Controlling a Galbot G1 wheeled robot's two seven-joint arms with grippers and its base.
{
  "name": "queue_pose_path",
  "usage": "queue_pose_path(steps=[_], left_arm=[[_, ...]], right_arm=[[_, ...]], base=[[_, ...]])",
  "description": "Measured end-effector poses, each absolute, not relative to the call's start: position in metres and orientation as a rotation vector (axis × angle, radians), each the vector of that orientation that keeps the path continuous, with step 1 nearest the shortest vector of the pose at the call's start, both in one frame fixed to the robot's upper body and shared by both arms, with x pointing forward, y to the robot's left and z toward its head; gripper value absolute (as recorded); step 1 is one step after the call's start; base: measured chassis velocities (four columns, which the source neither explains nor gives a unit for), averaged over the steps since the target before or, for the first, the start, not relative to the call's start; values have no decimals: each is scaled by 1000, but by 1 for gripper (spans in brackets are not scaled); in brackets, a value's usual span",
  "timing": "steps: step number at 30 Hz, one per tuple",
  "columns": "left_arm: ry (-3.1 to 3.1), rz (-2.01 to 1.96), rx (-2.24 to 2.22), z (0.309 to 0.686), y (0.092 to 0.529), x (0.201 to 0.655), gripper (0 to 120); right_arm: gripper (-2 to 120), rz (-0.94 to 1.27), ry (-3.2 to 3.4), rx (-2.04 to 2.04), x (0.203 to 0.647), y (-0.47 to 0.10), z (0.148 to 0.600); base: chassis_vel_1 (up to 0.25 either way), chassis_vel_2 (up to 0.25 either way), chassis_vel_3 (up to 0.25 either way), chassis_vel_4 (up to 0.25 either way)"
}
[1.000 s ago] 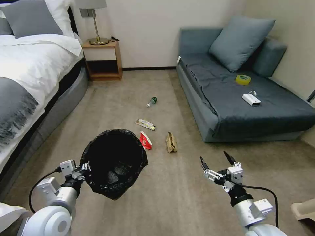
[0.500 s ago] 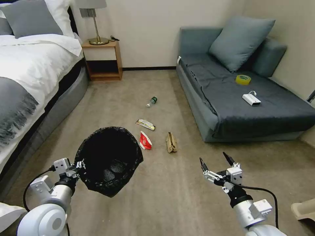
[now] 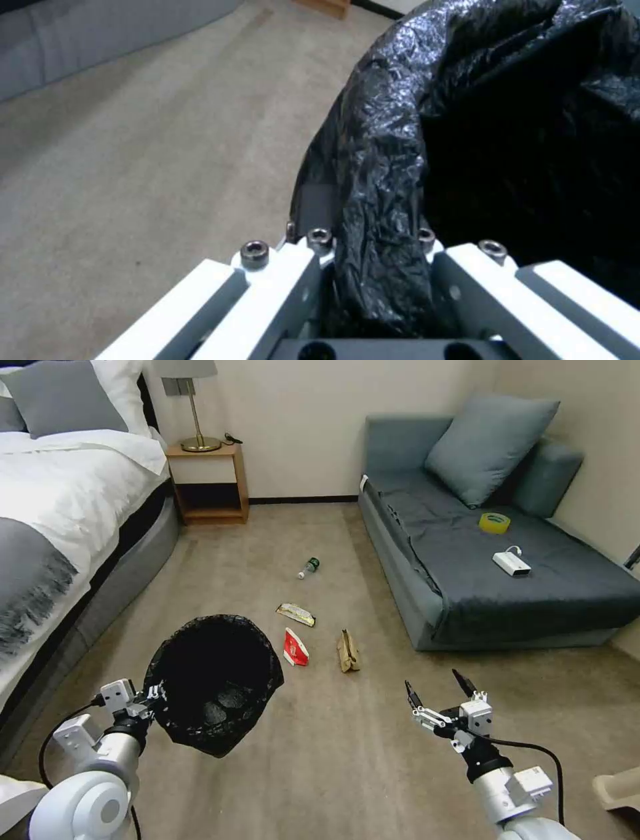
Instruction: Pick up the trash bin, then pick up the garbage on the floor and place it into the trash bin.
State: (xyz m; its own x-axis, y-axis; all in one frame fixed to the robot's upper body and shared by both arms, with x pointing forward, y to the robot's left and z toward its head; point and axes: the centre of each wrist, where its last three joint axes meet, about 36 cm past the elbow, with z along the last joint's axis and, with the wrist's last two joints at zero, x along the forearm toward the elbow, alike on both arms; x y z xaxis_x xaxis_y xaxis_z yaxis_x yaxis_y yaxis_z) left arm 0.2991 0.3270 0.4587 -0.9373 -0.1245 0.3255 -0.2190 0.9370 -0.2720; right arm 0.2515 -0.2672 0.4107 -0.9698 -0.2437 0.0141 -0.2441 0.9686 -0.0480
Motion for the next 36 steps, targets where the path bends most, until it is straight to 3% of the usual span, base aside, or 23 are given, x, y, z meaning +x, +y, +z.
queue_pose_path(steps=[22, 36], left_arm=[[-2816, 421, 301, 462, 336, 301, 4], [-2853, 335, 379, 458, 347, 303, 4]], right_arm=[[100, 71, -3114, 393, 253, -268, 411], [100, 76, -3114, 396, 255, -268, 409]], base=[[-123, 119, 129, -116], [-178, 176, 176, -181]])
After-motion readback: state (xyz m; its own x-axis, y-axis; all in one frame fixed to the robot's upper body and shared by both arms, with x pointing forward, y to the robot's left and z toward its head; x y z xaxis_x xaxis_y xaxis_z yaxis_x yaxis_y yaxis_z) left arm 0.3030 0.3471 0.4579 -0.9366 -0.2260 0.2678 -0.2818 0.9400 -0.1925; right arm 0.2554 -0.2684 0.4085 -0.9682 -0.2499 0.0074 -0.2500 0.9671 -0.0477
